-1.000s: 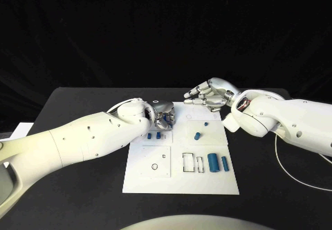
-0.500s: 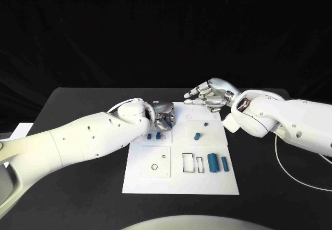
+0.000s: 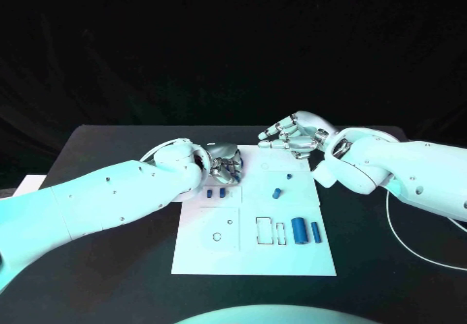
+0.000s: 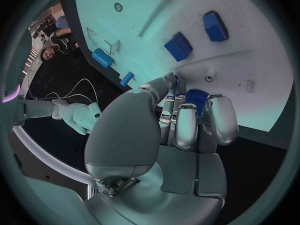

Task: Assemble the parts on the task board

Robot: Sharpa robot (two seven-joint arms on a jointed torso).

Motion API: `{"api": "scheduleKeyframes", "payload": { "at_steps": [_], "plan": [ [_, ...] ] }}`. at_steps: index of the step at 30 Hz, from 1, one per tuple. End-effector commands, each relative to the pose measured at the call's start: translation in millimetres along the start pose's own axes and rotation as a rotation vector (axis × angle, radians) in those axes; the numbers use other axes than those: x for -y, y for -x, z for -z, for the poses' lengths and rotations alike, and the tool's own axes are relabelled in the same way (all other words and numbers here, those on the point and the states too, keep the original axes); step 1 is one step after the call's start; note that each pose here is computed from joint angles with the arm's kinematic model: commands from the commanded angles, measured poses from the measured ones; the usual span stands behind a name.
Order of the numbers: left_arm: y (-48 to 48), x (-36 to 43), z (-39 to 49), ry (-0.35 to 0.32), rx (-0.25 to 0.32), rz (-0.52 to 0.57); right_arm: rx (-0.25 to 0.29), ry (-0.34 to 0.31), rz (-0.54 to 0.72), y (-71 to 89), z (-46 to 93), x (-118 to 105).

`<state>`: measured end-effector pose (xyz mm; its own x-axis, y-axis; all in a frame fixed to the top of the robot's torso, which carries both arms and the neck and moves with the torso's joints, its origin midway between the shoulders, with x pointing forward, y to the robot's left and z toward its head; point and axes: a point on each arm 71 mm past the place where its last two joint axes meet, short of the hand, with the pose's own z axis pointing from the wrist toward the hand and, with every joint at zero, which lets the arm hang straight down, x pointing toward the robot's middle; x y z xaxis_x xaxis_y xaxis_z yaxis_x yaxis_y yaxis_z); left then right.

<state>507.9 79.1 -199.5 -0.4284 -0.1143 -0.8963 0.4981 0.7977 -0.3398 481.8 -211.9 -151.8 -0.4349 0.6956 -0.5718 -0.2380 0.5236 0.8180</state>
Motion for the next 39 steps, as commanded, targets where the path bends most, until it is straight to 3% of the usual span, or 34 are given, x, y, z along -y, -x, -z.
{"api": "scheduleKeyframes", "payload": {
  "at_steps": [1,8,17,31,39],
  "plan": [
    [6.4,-0.6,3.8,0.0,-0.003,0.076,-0.002,0.005,0.003,-0.2,0.2,0],
    [20.5,-11.9,16.3,0.012,0.039,0.09,-0.002,-0.005,0.005,0.2,0.4,1],
    [25.6,-29.5,27.1,0.042,0.062,0.097,-0.003,-0.009,0.005,0.5,0.7,2],
    [16.6,-40.8,27.3,0.076,0.009,0.063,-0.005,-0.008,0.005,0.1,0.7,2],
    [11.5,-41.9,25.7,0.087,-0.018,0.056,-0.004,-0.008,0.005,0.2,0.7,2]
  ]
}}
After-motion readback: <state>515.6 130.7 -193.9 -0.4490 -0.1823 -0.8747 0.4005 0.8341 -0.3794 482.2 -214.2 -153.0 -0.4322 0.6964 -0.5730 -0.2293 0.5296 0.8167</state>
